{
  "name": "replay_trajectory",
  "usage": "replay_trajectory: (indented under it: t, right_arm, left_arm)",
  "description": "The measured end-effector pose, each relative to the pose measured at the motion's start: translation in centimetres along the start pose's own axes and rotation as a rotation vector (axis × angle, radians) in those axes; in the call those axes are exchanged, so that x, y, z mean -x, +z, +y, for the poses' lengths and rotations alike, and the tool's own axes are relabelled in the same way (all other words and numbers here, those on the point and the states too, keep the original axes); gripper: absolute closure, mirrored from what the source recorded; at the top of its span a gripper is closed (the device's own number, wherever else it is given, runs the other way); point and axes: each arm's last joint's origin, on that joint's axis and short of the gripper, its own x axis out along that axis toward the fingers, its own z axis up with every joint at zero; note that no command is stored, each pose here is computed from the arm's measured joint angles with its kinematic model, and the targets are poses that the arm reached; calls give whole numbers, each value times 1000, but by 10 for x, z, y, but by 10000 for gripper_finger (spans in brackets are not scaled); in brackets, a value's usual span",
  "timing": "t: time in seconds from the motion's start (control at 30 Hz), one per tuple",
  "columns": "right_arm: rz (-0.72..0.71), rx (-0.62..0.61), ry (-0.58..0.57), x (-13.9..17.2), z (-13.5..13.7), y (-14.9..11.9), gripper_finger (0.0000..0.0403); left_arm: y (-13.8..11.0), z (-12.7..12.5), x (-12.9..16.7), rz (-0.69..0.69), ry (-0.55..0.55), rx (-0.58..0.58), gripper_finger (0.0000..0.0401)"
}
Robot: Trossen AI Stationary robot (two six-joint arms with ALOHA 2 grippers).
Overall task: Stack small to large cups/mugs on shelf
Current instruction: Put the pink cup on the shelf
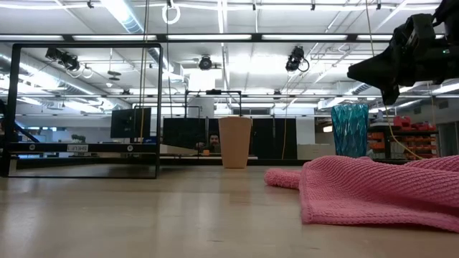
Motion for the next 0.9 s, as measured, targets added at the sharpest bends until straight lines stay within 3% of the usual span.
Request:
replay_trajectory:
  t: [0.53, 0.9]
  right_arm:
    - [0, 0, 2, 0, 0, 0, 330]
    - [0, -1, 2, 0, 0, 0, 330]
  left_arm:
    - [-5, -5, -14, 15, 61, -2, 305]
    - [-7, -9, -13, 42, 14, 0, 388]
